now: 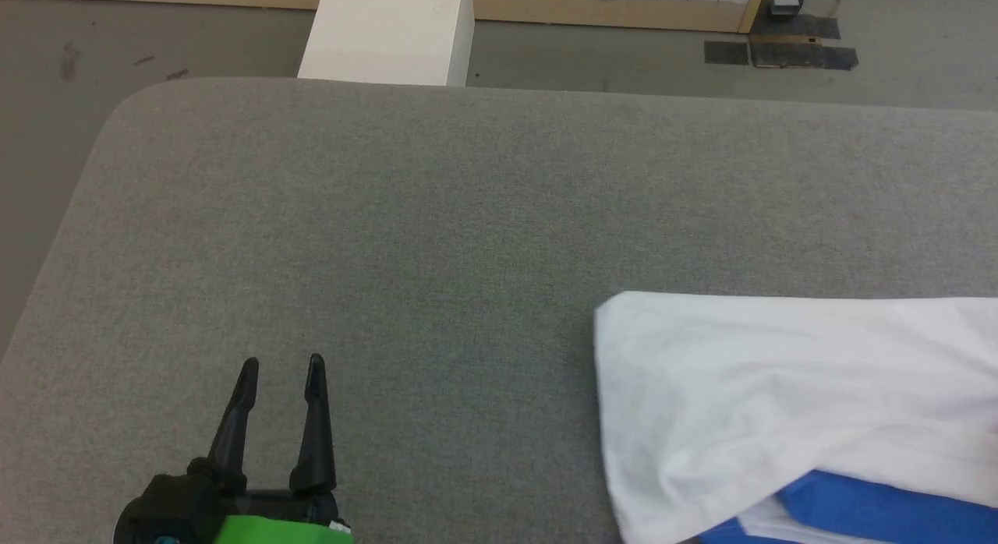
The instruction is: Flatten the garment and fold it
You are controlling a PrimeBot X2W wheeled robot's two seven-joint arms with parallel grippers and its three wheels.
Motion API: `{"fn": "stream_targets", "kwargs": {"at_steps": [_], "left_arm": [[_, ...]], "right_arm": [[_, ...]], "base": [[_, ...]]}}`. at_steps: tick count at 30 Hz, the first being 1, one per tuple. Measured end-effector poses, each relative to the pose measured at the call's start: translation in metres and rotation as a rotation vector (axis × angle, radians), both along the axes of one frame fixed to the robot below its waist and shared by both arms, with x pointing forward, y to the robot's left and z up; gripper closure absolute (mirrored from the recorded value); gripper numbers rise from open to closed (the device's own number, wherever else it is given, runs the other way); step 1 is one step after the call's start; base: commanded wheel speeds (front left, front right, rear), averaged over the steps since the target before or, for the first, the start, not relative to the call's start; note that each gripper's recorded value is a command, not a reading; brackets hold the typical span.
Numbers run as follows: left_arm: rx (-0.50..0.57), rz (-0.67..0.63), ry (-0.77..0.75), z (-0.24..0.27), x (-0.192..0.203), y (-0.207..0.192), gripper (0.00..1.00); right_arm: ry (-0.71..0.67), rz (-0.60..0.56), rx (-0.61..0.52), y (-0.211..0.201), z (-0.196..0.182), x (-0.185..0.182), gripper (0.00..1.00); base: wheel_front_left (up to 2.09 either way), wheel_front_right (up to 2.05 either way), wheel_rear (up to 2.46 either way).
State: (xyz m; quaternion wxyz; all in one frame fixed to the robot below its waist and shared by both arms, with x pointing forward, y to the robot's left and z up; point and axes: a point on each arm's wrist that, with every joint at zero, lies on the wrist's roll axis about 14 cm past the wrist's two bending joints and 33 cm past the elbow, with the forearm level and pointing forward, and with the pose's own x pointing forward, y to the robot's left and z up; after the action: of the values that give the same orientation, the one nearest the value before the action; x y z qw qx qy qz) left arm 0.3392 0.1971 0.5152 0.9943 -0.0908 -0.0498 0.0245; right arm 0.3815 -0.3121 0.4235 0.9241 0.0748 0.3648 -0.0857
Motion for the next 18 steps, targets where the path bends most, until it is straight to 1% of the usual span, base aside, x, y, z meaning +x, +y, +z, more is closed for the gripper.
{"fn": "stream_targets", "kwargs": {"at_steps": [3,6,10,12,13,14,18], "left_arm": [[-0.001,-0.002,-0.004,0.001,-0.001,-0.001,0.0],[-0.002,-0.001,-0.009,0.003,-0.003,0.0,0.0],[-0.003,-0.001,-0.022,0.006,-0.007,-0.001,0.0],[-0.005,-0.005,-0.029,0.008,-0.009,-0.002,0.0],[-0.006,-0.006,-0.031,0.009,-0.01,-0.002,0.0],[-0.009,-0.009,-0.039,0.011,-0.013,-0.003,0.0],[-0.015,-0.016,-0.05,0.014,-0.018,-0.006,0.0]], "right_arm": [[-0.002,-0.043,-0.049,-0.023,0.007,-0.003,1.0],[-0.008,-0.049,-0.047,-0.024,0.009,-0.003,1.0],[-0.034,0.014,0.002,0.005,0.013,0.002,1.0],[-0.052,0.062,0.034,0.024,0.019,0.005,1.0],[-0.06,0.087,0.038,0.032,0.022,0.006,1.0],[-0.083,0.138,0.065,0.051,0.033,0.008,1.0],[-0.117,0.24,0.092,0.083,0.054,0.008,1.0]], "base": [[0.0,0.0,0.0],[0.0,0.0,0.0],[0.0,0.0,0.0],[0.0,0.0,0.0],[0.0,0.0,0.0],[0.0,0.0,0.0],[0.0,0.0,0.0]]}}
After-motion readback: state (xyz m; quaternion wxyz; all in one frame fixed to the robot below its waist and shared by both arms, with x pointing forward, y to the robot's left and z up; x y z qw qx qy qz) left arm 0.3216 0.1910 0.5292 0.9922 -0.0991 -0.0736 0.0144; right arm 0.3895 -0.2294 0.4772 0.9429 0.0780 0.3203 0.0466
